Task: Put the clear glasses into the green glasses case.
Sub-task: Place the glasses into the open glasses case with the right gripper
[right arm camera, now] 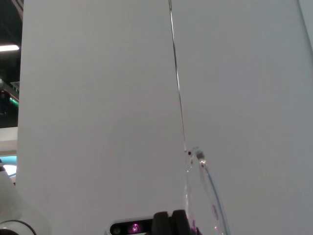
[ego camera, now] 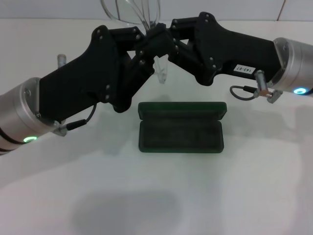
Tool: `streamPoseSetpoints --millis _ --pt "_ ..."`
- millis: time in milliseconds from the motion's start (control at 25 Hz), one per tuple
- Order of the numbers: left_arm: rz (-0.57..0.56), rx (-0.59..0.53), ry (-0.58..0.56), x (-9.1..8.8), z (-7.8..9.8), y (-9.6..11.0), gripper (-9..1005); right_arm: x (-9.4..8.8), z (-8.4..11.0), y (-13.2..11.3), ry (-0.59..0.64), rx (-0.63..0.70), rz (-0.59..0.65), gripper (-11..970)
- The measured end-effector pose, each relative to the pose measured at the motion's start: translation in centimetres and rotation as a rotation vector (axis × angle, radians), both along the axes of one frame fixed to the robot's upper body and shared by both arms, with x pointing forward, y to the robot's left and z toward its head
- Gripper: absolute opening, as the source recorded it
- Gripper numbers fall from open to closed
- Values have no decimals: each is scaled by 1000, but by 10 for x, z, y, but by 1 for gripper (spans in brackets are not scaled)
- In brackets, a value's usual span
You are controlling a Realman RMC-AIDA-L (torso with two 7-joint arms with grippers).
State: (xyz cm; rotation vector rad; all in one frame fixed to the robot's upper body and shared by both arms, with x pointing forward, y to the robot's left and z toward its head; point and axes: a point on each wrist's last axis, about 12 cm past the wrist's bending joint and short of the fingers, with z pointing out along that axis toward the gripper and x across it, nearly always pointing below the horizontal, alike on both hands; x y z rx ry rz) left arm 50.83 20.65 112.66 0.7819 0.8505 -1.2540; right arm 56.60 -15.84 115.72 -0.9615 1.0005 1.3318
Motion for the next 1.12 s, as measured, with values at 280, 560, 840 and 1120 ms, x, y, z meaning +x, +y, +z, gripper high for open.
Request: streamPoseSetpoints --millis 280,560,840,1120 --pt "1 0 1 0 0 0 67 0 -1 0 0 -2 2 55" --pt "-1 4 5 -2 -2 1 67 -1 -2 -3 2 13 -26 56" --pt "-14 9 2 -3 -2 1 67 0 -2 -5 1 16 -36 56" --pt "-5 3 2 -3 -2 2 68 -1 -3 -4 1 15 -28 56"
